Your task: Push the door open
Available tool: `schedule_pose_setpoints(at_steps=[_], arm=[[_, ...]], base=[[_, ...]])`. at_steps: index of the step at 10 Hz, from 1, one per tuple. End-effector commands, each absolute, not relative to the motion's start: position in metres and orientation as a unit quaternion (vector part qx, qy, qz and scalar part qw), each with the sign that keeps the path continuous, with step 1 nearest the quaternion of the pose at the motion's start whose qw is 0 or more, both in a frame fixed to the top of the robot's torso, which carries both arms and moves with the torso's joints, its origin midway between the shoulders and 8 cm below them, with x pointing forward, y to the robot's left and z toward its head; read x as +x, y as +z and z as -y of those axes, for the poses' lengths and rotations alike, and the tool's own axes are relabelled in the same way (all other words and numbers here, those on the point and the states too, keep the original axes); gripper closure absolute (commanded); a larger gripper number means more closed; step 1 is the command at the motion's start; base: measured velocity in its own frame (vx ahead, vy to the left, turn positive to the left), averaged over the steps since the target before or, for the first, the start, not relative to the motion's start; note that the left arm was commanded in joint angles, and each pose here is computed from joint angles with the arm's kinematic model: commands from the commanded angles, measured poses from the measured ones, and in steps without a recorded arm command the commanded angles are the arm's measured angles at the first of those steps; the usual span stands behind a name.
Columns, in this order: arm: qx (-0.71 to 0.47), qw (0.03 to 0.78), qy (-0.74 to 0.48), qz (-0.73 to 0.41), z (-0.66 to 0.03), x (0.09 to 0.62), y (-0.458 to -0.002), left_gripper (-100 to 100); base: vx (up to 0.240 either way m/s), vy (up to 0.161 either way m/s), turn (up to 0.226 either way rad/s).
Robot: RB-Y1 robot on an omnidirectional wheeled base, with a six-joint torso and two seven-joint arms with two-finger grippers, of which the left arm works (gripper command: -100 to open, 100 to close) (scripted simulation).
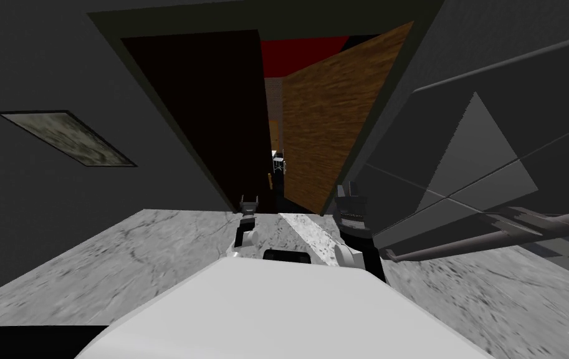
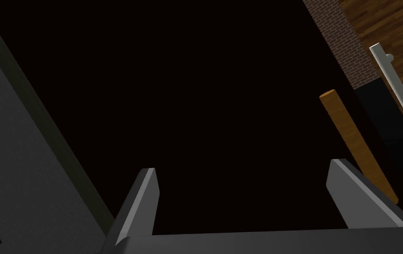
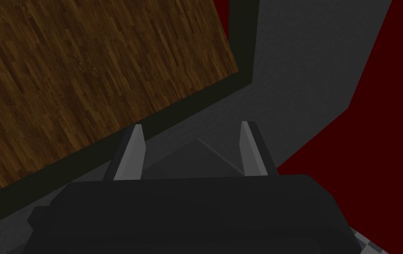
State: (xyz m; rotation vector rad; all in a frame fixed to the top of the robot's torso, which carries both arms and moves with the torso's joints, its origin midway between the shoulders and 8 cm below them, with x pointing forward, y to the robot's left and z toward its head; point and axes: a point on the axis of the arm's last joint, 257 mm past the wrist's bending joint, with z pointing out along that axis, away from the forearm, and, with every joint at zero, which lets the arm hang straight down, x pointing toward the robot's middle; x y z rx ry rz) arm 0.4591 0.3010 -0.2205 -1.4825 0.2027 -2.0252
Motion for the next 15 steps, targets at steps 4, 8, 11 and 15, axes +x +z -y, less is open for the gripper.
schedule_pose_setpoints(at_steps=[4,8,11,15], arm=[[-0.597,0.262,-0.757,-0.038,-0.305,0.466,-0.261,-100],[-0.623,0.229,-0.748,-0.005,-0.308,0.468,-0.292,-100],[-0.640,0.207,-0.740,0.019,-0.310,0.469,-0.312,-100],[-0.662,0.177,-0.726,0.058,-0.311,0.468,-0.342,-100]], base=[[0.083,0.056,-0.151],[0.077,0.052,-0.161],[0.075,0.057,-0.136],[0.083,0.070,-0.153]])
